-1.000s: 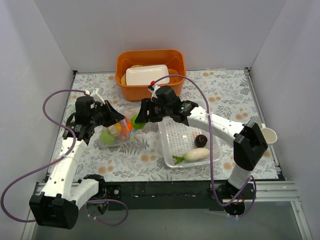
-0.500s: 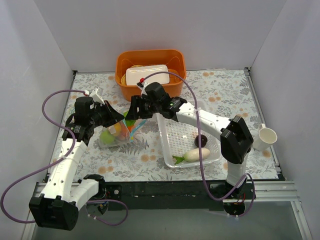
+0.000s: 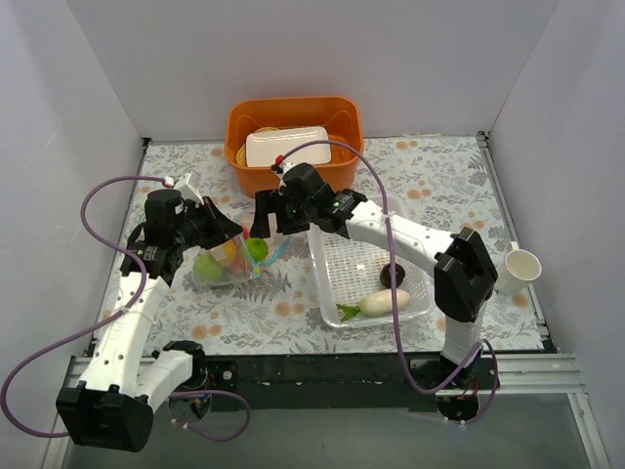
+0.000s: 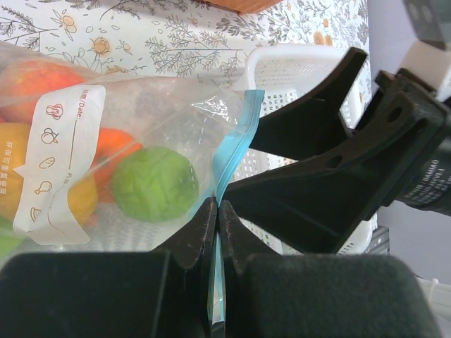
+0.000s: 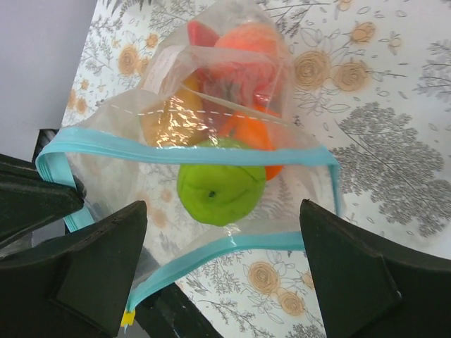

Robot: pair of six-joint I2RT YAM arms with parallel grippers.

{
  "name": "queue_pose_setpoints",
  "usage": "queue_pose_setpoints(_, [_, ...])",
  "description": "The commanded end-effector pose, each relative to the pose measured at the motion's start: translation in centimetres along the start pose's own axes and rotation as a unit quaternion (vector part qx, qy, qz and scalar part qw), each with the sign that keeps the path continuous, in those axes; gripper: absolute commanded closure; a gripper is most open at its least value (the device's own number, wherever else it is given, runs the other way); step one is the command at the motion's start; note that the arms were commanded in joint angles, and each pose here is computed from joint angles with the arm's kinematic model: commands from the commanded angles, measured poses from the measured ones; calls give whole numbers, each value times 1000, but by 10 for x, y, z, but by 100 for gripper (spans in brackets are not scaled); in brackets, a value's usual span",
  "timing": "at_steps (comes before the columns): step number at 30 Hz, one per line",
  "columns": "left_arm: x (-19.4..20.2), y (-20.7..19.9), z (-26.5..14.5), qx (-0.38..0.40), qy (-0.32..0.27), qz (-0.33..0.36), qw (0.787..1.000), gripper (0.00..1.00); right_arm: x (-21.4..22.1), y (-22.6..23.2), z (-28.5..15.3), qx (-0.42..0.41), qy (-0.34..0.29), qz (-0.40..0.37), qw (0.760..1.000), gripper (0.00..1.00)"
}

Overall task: Place the food in the zip-top bag and seal the zipper
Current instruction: Place the fake fruit in the zipper food storage bag, then pick up the fake fruit from the bin.

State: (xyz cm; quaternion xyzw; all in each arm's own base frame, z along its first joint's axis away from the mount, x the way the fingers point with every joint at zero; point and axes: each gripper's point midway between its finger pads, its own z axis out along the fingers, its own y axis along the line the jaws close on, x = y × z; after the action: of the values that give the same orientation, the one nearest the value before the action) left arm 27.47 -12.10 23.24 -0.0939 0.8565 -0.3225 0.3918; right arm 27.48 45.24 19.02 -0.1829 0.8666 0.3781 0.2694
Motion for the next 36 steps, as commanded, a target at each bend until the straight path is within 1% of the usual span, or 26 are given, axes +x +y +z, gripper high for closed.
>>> queue_pose_setpoints(1, [-5,-6,-10,6,-15,8,1000,100,-33,-5,-49,47,-59,-14,997,4])
queue_pose_setpoints(2, [-5,-6,-10,6,-16,9,1000,100,-38,-18,-65,86,-79,-14,993,4])
queue_pose_setpoints(4, [-2,-3,-10,2,-12,8,1000,100,-29,-35,-89,121,-90,-12,988,2])
queue_pose_setpoints(5, [-2,-4,-10,3,-13,8,1000,100,-29,-52,-99,157,-103,-8,982,2])
queue_pose_setpoints(6, [-2,-3,-10,3,-13,8,1000,100,-22,-64,-108,178,-102,-2,979,2])
queue_pose_setpoints(7, [-1,-3,-9,3,-12,7,1000,100,-3,-85,-113,209,-86,3,974,2])
queue_pose_setpoints(8, [-1,-2,-8,3,-10,7,1000,100,-6,-100,-133,241,-105,13,965,2])
queue_pose_setpoints(10, [-1,-3,-8,3,-11,7,1000,100,19,-133,-150,299,-79,38,950,2])
queue_pose_setpoints(11, [-1,-2,-8,3,-11,7,1000,100,33,-158,-162,334,-72,55,938,2])
queue_pose_setpoints(13, [-2,-2,-7,2,-11,7,1000,100,54,-179,-179,368,-54,78,925,2])
queue_pose_setpoints(14, [-3,-3,-7,3,-12,7,1000,100,71,-198,-185,391,-39,89,915,2])
queue_pose_setpoints(16, [-3,-2,-6,1,-11,6,1000,100,83,-209,-194,405,-35,102,908,2])
queue_pose_setpoints(17, [-3,-2,-6,2,-10,7,1000,100,83,-214,-202,412,-45,111,903,2])
queue_pose_setpoints(18, [-3,-2,-6,2,-10,7,1000,100,93,-222,-205,421,-38,117,899,2])
queue_pose_setpoints(20, [-4,-2,-6,1,-11,7,1000,100,96,-231,-212,430,-43,132,892,2])
queue_pose_setpoints(24, [-2,0,-4,0,-9,7,1000,100,106,-243,-214,445,-31,144,883,2])
queue_pose_setpoints(25, [-2,0,-4,0,-8,7,1000,100,112,-248,-212,451,-20,146,880,2])
queue_pose_setpoints(31, [0,2,-4,-2,-6,8,1000,100,127,-256,-193,441,15,156,884,3])
queue_pose_setpoints(36, [7,6,0,0,1,6,1000,100,129,-254,-187,431,22,158,888,7])
